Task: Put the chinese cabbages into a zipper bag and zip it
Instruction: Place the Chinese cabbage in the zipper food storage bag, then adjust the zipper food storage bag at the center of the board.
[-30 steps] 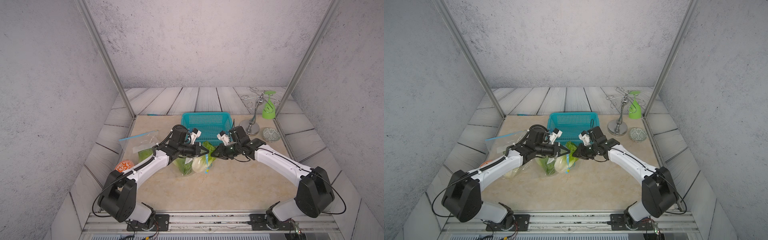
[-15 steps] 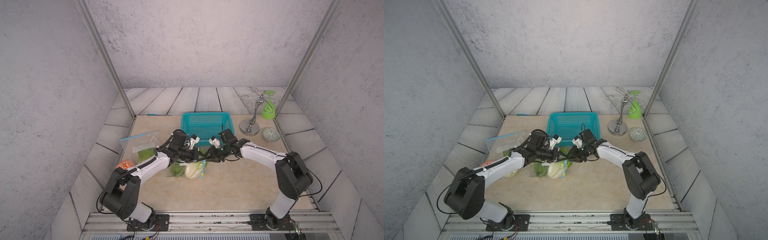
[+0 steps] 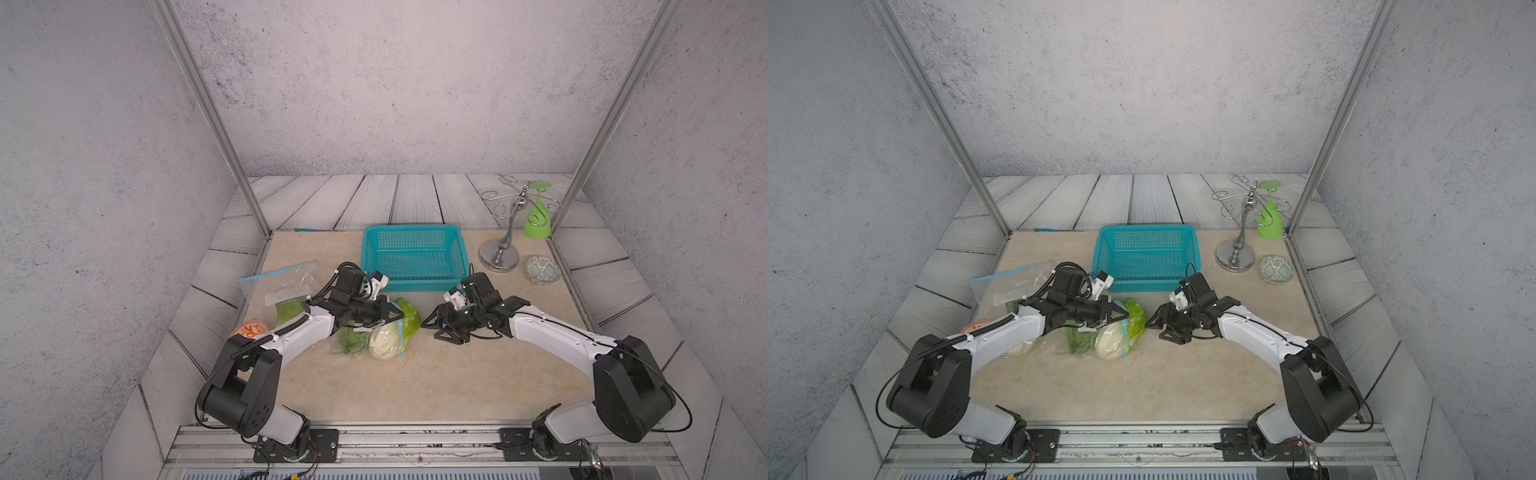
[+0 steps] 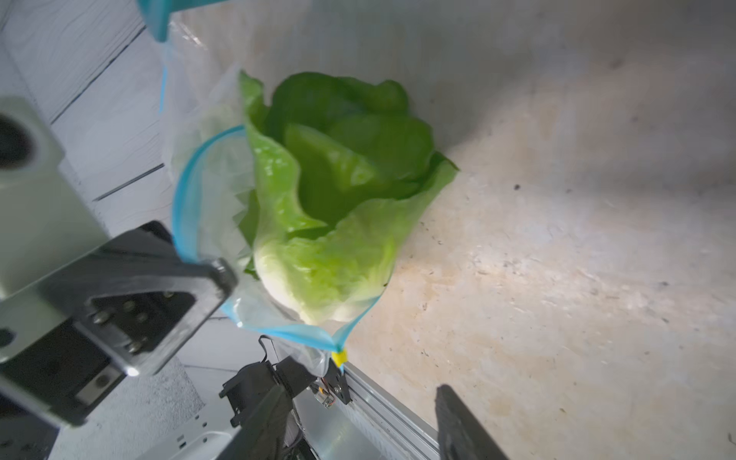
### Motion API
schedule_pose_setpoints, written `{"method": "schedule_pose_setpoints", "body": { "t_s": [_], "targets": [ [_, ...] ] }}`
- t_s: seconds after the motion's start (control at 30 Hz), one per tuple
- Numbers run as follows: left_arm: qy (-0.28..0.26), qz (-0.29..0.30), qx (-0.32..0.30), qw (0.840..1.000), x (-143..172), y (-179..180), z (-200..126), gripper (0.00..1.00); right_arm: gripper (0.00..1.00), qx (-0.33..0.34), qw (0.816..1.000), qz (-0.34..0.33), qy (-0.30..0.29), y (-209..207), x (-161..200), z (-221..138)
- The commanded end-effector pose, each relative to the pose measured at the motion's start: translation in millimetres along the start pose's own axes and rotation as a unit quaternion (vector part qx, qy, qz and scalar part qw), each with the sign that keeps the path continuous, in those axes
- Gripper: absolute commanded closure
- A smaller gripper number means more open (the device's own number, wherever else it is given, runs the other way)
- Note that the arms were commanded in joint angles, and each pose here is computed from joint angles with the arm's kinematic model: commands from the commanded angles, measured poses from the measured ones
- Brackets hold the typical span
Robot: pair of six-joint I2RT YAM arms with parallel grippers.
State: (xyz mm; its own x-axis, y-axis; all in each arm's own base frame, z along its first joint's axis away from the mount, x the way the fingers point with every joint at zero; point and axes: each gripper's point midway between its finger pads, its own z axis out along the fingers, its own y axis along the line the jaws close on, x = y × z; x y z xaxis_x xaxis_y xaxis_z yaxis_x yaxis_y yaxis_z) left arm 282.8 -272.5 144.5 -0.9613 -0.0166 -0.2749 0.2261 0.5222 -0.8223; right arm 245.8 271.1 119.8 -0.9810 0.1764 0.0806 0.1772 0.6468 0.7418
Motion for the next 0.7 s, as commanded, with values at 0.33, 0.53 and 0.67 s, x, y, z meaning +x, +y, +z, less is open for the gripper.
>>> {"method": "schedule_pose_setpoints", "body": {
  "t_s": [0.33,0.53,0.67],
  "targets": [
    [0.037,-0.007,-0.019,0.999,32.9,11.0,0.6,1.00,0.20,-0.011,0.999,-0.011,-0.039,14.5,-30.5,40.7],
    [0.060,-0.007,-0.026,0.998,51.6,7.9,6.1,0.92,0.22,0.000,0.998,-0.019,-0.053,4.3,-32.9,71.2],
    [0.093,-0.006,-0.038,0.995,72.8,10.4,8.4,0.88,0.47,0.003,0.996,-0.057,-0.070,-1.1,-38.8,78.0]
  ]
}}
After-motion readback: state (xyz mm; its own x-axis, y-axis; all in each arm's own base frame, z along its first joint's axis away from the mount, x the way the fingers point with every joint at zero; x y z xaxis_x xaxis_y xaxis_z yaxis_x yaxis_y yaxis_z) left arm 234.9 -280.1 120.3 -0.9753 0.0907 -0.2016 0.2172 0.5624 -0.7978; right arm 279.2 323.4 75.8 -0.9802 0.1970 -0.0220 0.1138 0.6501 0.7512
